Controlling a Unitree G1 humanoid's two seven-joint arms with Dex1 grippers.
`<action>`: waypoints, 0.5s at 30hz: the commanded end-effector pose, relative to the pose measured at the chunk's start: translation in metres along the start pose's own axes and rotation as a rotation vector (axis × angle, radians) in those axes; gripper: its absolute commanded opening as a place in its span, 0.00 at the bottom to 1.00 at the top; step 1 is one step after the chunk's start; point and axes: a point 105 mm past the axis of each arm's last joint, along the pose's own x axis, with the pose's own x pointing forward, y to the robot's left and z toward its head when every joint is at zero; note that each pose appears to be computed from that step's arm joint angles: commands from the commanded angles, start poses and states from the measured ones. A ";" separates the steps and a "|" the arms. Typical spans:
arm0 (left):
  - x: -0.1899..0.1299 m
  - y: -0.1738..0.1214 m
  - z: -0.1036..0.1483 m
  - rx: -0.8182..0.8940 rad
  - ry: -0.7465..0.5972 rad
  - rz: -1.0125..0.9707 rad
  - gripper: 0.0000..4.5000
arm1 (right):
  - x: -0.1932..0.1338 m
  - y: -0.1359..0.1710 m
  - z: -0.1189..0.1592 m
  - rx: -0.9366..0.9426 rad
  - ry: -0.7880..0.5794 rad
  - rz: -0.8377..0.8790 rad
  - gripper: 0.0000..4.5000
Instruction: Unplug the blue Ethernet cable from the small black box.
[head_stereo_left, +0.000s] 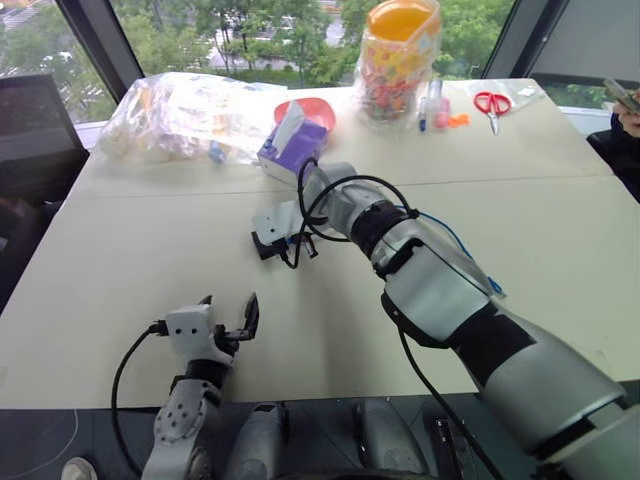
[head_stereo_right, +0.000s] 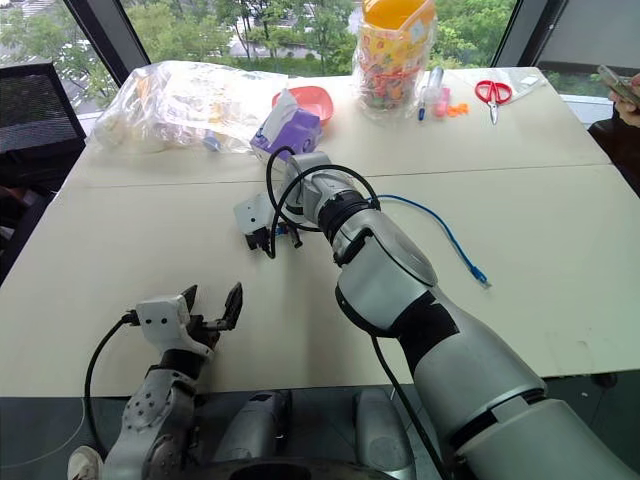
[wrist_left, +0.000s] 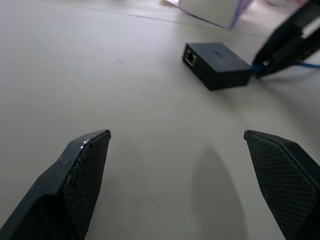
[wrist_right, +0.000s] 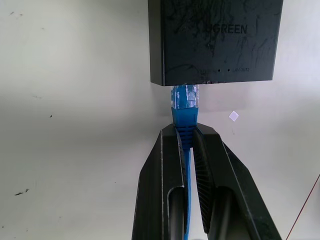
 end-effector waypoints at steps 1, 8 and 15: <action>-0.008 0.007 0.025 -0.010 -0.005 -0.138 1.00 | -0.013 -0.013 -0.006 -0.032 -0.055 -0.088 0.00; -0.004 0.016 0.070 -0.001 0.045 -0.382 1.00 | -0.037 -0.036 -0.024 -0.074 -0.225 -0.434 0.00; 0.040 0.011 0.123 0.062 -0.052 -0.464 1.00 | -0.065 -0.025 -0.041 -0.262 -0.313 -0.979 0.00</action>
